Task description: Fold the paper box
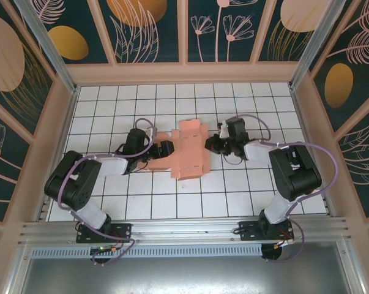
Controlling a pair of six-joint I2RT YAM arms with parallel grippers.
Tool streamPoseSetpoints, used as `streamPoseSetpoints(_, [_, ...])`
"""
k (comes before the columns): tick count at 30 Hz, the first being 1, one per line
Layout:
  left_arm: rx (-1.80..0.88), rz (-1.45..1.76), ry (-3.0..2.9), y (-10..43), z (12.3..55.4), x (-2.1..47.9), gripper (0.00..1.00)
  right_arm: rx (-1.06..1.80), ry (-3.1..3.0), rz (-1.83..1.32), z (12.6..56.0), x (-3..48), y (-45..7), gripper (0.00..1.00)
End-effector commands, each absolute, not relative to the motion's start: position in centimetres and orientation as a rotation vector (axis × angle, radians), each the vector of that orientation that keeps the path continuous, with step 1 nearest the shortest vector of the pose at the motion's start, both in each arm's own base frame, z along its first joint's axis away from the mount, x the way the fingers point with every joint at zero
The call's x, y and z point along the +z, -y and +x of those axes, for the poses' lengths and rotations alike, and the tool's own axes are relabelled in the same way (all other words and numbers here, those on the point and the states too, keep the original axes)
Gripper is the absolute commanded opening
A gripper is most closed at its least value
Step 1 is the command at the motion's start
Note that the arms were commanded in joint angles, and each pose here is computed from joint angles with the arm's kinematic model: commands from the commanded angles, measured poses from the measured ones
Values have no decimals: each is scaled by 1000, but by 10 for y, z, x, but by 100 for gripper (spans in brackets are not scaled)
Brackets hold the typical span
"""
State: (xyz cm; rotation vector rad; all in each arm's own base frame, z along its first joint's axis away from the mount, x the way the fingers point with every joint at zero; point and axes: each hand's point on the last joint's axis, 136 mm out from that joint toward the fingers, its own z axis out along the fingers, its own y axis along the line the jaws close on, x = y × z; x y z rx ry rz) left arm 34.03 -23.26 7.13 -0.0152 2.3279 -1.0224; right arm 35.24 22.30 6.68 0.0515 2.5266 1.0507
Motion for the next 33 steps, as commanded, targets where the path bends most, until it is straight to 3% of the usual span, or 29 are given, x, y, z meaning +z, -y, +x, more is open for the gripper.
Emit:
streamPoseSetpoints(1, [-947, 36, -2277, 228, 350, 89, 93, 713, -2692, -136, 352, 48, -183, 0])
streamPoseSetpoints(3, [-941, 47, -2278, 228, 350, 87, 99, 593, -2727, -197, 360, 51, -170, 0])
streamPoseSetpoints(11, [-997, 46, -2253, 237, 353, 90, 99, 13, -2860, -344, 383, 46, -125, 0])
streamPoseSetpoints(22, [-1006, 7, -2284, 241, 356, 81, 99, -705, -2653, -294, 427, 47, -116, 0])
streamPoseSetpoints(33, [-986, 3, -2297, 238, 355, 78, 99, -811, -2510, -309, 438, 30, -150, 0])
